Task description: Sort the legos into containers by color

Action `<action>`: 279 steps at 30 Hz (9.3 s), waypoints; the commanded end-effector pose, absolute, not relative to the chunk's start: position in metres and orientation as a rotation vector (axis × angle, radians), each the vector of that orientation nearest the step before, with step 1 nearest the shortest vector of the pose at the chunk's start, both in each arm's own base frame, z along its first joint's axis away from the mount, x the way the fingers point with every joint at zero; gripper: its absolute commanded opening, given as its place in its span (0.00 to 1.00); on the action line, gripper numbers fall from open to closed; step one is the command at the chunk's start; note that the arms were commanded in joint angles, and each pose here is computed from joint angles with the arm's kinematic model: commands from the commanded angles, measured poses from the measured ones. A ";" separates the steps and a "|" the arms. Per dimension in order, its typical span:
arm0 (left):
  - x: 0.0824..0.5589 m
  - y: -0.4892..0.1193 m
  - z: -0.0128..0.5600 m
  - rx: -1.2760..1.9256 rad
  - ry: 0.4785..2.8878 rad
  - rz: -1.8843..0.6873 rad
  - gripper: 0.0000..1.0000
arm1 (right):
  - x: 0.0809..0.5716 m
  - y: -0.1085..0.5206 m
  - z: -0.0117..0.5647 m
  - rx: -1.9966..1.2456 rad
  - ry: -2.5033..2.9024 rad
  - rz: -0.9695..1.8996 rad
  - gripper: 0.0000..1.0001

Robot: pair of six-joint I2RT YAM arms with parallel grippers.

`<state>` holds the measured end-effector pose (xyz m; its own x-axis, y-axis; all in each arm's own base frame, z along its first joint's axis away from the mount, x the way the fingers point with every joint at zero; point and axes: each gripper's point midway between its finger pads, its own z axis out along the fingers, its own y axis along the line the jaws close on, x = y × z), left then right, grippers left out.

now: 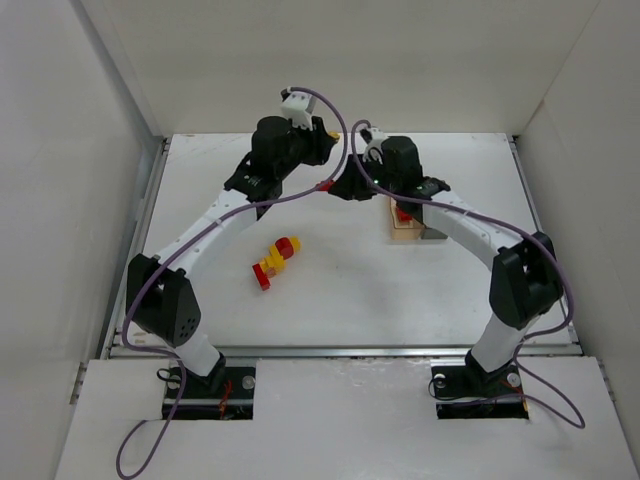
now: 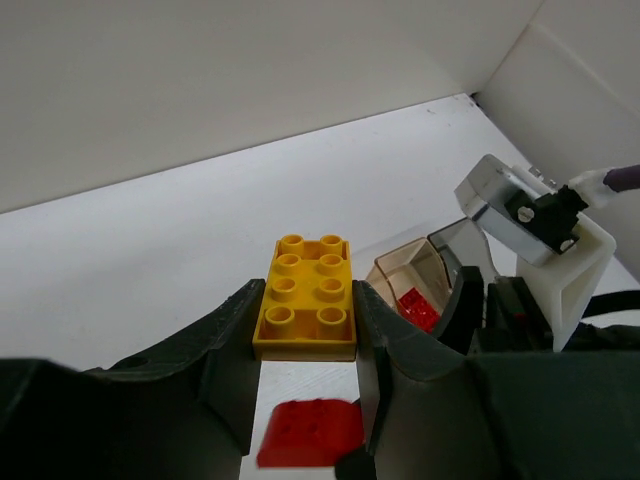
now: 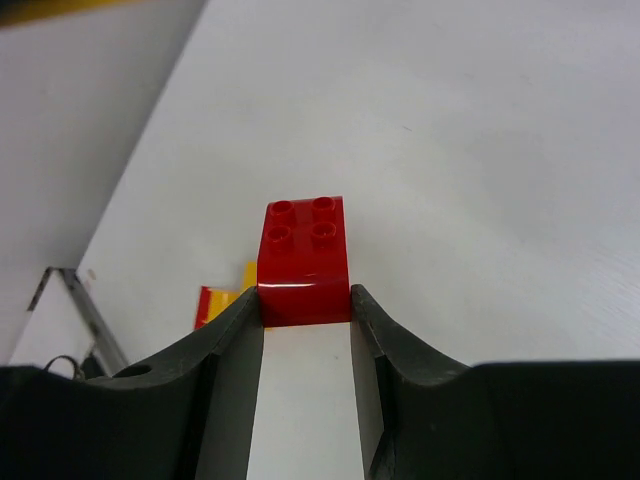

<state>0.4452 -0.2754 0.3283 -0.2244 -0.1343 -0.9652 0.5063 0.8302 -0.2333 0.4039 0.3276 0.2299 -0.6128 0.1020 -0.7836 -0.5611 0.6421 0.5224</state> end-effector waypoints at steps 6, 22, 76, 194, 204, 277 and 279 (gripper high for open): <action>0.441 -0.252 0.348 0.300 1.646 -0.507 0.00 | 0.433 0.167 0.177 0.108 2.271 0.381 0.00; 0.434 -0.257 0.337 0.341 1.665 -0.543 0.00 | 0.433 0.118 0.132 0.321 2.389 0.227 0.19; 0.312 -0.308 0.374 1.167 0.798 -0.554 0.00 | 0.335 0.299 0.360 -0.785 1.697 1.535 0.30; 0.358 -0.215 0.150 1.192 1.998 -0.393 0.00 | 0.406 0.231 0.247 -0.422 2.184 0.720 0.89; 0.347 -0.255 0.260 1.220 1.559 -0.547 0.00 | 0.371 0.286 0.331 -0.606 1.843 1.257 1.00; 0.329 -0.250 0.218 1.106 1.721 -0.605 0.00 | 0.432 0.039 0.129 0.234 2.564 -0.190 0.10; 0.329 -0.250 0.218 1.106 1.721 -0.605 0.00 | 0.430 0.039 0.120 0.231 2.587 -0.200 0.30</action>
<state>0.3267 -0.2470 0.2040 -0.1564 0.4347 -0.8869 0.8829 0.4640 0.0717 0.4311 0.0515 0.1175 -0.8400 0.1538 -0.5204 0.1893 0.9818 -0.0153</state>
